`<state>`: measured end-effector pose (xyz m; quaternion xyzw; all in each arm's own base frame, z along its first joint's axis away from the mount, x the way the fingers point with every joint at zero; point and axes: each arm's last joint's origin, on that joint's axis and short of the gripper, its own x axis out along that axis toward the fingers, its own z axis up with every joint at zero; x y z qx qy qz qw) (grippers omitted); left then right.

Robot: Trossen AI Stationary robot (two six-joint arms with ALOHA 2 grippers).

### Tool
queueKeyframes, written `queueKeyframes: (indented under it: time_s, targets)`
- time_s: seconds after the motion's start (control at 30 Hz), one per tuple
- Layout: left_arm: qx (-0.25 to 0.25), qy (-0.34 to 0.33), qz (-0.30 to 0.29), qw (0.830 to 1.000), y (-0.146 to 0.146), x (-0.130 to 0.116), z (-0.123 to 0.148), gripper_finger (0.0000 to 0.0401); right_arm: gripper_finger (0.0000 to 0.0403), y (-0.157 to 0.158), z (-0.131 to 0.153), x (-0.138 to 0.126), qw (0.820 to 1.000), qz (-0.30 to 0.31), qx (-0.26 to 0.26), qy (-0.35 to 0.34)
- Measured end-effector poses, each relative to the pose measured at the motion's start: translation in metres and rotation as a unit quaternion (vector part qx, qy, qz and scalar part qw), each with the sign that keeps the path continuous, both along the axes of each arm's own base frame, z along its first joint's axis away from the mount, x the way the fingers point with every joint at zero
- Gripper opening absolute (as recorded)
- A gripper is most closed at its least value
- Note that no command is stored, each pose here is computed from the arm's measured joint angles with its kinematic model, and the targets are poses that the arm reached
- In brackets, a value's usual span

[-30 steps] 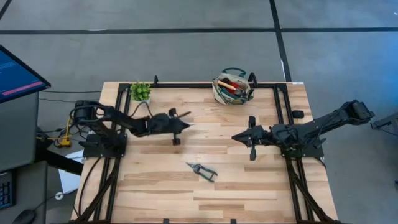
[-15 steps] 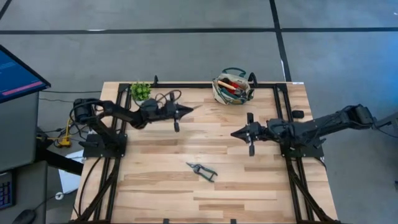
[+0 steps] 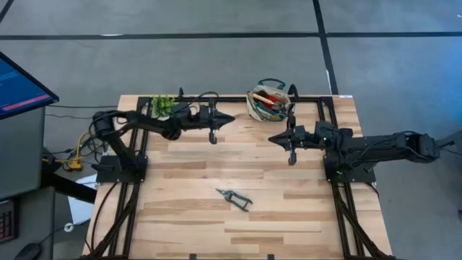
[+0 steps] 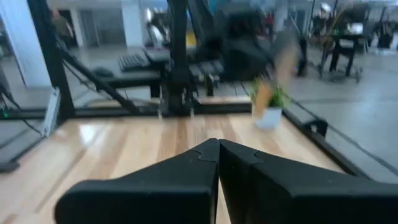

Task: Pick & Place Garden tools in Gardening bag
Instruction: Put the brown trowel into the gardening bag

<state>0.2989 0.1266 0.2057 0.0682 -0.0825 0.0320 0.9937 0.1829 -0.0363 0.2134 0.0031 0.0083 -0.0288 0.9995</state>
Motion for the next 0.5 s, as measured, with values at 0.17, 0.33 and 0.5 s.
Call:
queueKeyframes:
  time_s: [0.17, 0.33, 0.5]
  targets:
    - [-0.052, -0.018, -0.040, 0.998, 0.011, 0.015, -0.025, 0.0001, 0.0000, -0.006, 0.005, -0.001, 1.000, -0.008, 0.001, -0.026]
    - [-0.069, -0.072, -0.091, 0.991, 0.016, 0.032, -0.036, 0.0001, 0.0000, -0.007, 0.005, -0.001, 0.999, -0.010, 0.016, -0.029]
    - [-0.081, -0.074, -0.122, 0.986, 0.018, 0.053, -0.040, 0.0001, 0.0000, -0.010, 0.003, 0.005, 0.999, -0.014, 0.029, -0.038]
